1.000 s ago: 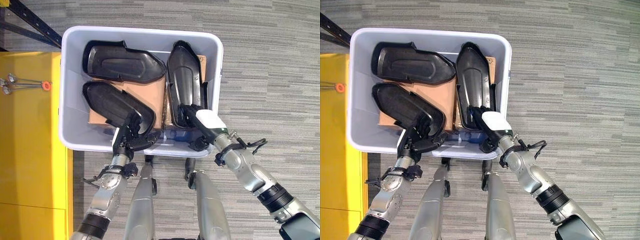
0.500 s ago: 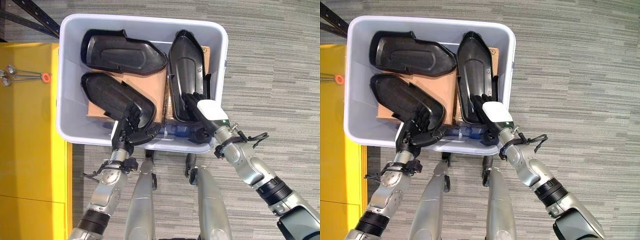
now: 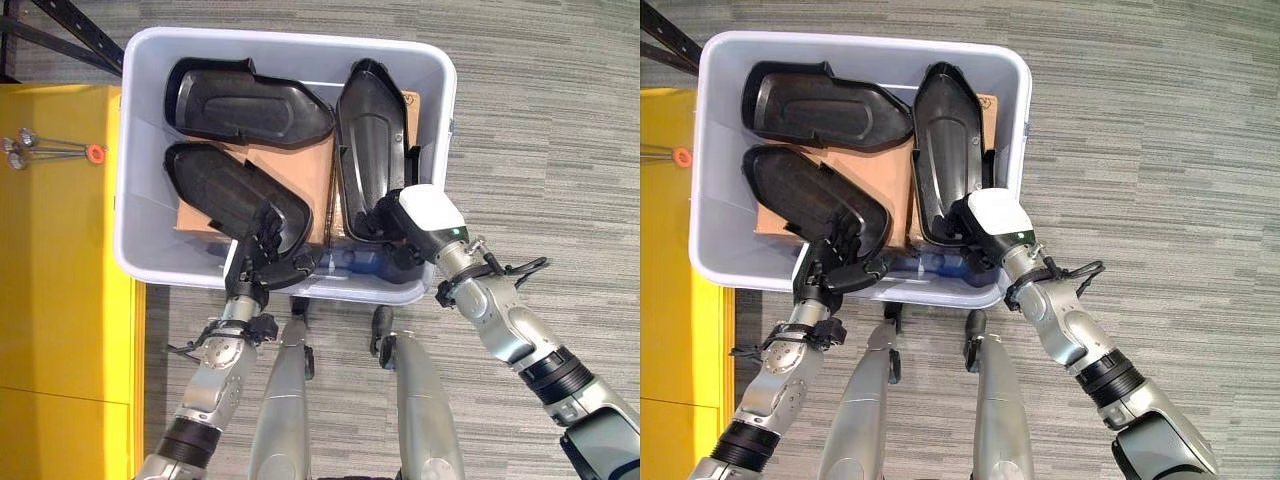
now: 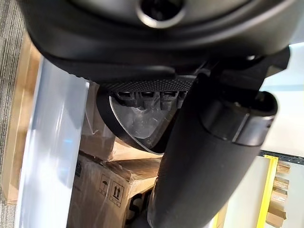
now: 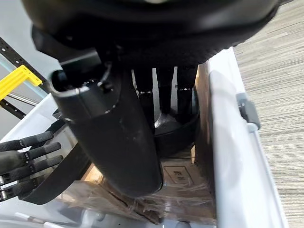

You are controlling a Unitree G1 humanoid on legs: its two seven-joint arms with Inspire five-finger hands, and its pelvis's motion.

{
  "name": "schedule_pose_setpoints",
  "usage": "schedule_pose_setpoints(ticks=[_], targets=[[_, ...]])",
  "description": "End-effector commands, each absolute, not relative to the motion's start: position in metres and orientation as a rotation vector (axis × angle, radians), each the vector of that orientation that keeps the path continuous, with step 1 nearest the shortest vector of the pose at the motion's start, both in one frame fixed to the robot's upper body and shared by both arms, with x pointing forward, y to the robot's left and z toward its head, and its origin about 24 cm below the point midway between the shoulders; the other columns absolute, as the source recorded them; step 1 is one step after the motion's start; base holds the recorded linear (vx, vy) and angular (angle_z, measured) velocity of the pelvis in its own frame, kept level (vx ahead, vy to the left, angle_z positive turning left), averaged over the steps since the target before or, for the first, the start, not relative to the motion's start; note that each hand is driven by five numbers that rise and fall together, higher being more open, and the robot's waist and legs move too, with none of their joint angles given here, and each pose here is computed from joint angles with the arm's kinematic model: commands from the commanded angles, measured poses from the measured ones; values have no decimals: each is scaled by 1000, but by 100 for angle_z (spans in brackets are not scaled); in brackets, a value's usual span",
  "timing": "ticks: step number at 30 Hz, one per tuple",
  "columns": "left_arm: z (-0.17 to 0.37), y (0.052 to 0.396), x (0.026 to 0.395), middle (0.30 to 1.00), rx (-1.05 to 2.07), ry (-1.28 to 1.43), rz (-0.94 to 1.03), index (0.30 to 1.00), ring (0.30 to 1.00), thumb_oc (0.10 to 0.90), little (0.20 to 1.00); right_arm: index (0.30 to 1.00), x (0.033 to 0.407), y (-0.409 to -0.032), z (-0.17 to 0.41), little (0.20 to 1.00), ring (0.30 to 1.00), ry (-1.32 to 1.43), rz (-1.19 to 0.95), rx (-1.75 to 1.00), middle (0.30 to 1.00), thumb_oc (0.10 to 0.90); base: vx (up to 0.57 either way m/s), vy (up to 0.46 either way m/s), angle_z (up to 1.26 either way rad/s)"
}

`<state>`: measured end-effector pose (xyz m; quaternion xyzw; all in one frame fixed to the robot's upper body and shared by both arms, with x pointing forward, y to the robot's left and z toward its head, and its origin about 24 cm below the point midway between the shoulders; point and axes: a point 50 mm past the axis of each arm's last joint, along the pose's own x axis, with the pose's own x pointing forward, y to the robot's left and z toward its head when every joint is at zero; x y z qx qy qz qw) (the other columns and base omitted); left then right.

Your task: Move parts from the plastic box to the shelf.

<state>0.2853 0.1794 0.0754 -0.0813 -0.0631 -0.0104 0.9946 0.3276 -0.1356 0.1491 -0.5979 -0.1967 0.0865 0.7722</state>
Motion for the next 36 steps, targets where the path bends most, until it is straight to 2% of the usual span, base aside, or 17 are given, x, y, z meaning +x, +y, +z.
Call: schedule_pose_setpoints(ticks=[1,15,36], targets=[[62,178,268,1000,-158,-87,-38,1000,1000,900,1000,300,331,-140,130,300,300,-326,243,-1324,300,400,0,0,0],[58,177,270,1000,-146,-63,-63,1000,1000,900,1000,300,327,-134,136,300,300,-364,276,-1287,300,400,1,2,2],[45,189,263,1000,-143,-3,-72,1000,1000,900,1000,300,325,-136,173,300,300,-488,249,-1271,300,400,45,8,-1]])
